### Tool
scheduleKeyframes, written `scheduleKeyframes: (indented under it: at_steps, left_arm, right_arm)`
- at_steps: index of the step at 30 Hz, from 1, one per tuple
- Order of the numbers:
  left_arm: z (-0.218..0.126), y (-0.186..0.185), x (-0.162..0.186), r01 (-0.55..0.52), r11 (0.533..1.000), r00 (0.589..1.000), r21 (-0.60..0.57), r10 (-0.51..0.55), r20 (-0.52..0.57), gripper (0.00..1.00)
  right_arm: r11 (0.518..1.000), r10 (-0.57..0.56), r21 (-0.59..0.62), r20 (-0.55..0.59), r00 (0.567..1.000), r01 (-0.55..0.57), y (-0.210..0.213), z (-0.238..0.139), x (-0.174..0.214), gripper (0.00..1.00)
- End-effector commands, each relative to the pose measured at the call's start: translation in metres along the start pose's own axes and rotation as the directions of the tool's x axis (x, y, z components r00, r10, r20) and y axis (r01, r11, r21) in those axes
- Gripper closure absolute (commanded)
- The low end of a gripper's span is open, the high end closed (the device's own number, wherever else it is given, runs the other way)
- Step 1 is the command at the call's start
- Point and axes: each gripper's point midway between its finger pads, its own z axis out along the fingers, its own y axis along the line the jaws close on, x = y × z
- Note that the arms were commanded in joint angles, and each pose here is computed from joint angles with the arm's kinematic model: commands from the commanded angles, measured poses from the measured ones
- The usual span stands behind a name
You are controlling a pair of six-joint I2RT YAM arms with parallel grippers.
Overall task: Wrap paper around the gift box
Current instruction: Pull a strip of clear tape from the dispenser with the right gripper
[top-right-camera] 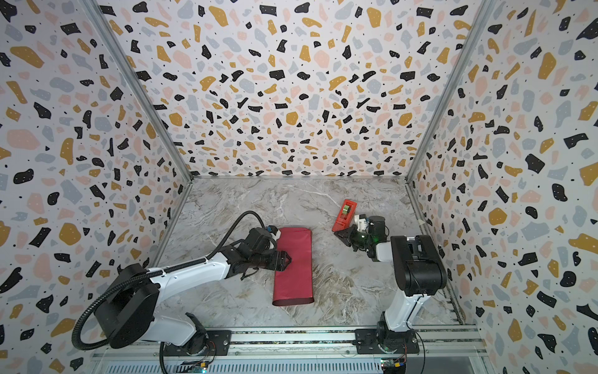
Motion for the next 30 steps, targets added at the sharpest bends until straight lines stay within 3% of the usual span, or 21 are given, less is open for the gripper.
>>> scheduleKeyframes:
  at_steps: [1, 11, 30]
  left_arm:
    - [0.01, 0.048, 0.06, -0.025, 0.982, 0.981, -0.187, -0.011, -0.192, 0.17]
    - [0.01, 0.048, 0.062, -0.024, 0.982, 0.981, -0.186, -0.013, -0.193, 0.17]
    - [0.012, 0.05, 0.064, -0.025, 0.982, 0.979, -0.188, -0.013, -0.202, 0.17]
  right_arm:
    - [0.997, 0.027, 0.069, -0.05, 0.998, -0.024, -0.021, 0.0, 0.018, 1.0]
    - [0.971, -0.02, 0.24, -0.007, 1.0, 0.021, -0.061, -0.007, 0.006, 1.0]
    - [0.911, -0.111, 0.395, -0.036, 0.993, 0.116, -0.08, -0.012, -0.009, 1.0]
